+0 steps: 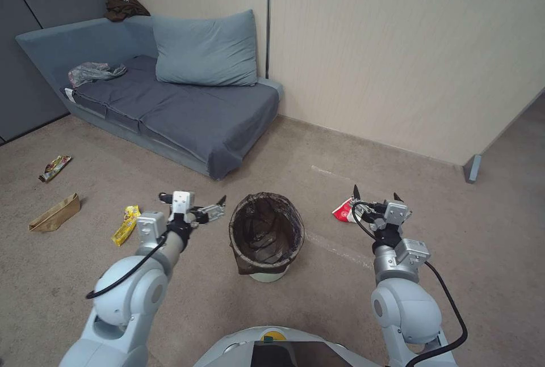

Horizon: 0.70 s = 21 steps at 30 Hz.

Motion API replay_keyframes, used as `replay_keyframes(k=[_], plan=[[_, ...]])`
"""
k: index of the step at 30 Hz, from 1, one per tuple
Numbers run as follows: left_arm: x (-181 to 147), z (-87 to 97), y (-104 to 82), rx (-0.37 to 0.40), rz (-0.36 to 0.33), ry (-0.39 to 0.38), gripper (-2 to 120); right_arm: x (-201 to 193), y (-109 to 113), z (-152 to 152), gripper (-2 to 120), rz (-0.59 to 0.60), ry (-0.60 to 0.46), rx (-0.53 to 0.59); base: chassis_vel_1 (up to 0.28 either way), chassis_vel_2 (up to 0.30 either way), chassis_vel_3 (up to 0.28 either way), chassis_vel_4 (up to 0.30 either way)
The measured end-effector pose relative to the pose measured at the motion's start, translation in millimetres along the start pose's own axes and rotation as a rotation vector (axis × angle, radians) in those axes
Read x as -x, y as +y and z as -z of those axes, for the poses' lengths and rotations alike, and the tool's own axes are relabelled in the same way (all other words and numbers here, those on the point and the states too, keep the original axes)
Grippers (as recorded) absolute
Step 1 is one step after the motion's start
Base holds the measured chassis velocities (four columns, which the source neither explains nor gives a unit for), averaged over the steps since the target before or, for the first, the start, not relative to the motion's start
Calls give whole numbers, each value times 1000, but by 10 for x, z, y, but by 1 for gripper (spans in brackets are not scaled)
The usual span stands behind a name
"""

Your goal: Pick up the trash bin, then pick up the garbage from the floor and place it into the trash bin.

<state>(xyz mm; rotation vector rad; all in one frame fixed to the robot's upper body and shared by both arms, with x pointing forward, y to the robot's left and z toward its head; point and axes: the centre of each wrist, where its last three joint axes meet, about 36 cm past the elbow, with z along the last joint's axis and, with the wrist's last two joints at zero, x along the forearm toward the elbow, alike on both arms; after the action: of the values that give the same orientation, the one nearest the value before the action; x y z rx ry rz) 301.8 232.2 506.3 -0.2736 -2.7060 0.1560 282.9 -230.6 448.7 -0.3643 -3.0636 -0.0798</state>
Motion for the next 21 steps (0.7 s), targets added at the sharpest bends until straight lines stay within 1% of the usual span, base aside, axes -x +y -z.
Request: replay_keyframes(k=[3, 4, 6, 7, 10, 11, 12, 14, 15, 17, 18, 21], plan=[[162, -109, -111, -13, 17, 45, 100, -8, -12, -7, 100, -8, 3, -3, 0, 0, 0, 0], [162, -109, -111, -13, 17, 45, 100, -8, -12, -7, 100, -8, 3, -3, 0, 0, 0, 0], [241, -172, -172, -16, 36, 69, 100, -10, -15, -9, 100, -11, 3, -3, 0, 0, 0, 0], [314, -237, -226, -14, 54, 92, 100, -11, -13, -14, 100, -16, 5, -2, 0, 0, 0, 0], [357, -286, -275, -16, 63, 109, 100, -13, -11, -18, 100, -17, 6, -2, 0, 0, 0, 0], [357, -286, -275, -16, 63, 109, 100, -13, -11, -18, 100, -17, 6, -2, 0, 0, 0, 0], [397, -332, -326, -30, 63, 129, 100, -15, -8, -23, 100, -17, 8, -4, 0, 0, 0, 0], [456, -399, -373, -67, 46, 166, 100, -14, -4, -35, 100, -18, 10, -8, 0, 0, 0, 0], [456, -399, -373, -67, 46, 166, 100, -14, -4, -35, 100, -18, 10, -8, 0, 0, 0, 0], [499, -458, -395, -76, 37, 191, 100, -17, 4, -39, 100, -18, 12, -9, 0, 0, 0, 0], [499, -458, -395, -76, 37, 191, 100, -17, 4, -39, 100, -18, 12, -9, 0, 0, 0, 0], [550, -532, -422, -74, 37, 216, 100, -25, 11, -51, 100, -19, 16, -11, 0, 0, 0, 0]])
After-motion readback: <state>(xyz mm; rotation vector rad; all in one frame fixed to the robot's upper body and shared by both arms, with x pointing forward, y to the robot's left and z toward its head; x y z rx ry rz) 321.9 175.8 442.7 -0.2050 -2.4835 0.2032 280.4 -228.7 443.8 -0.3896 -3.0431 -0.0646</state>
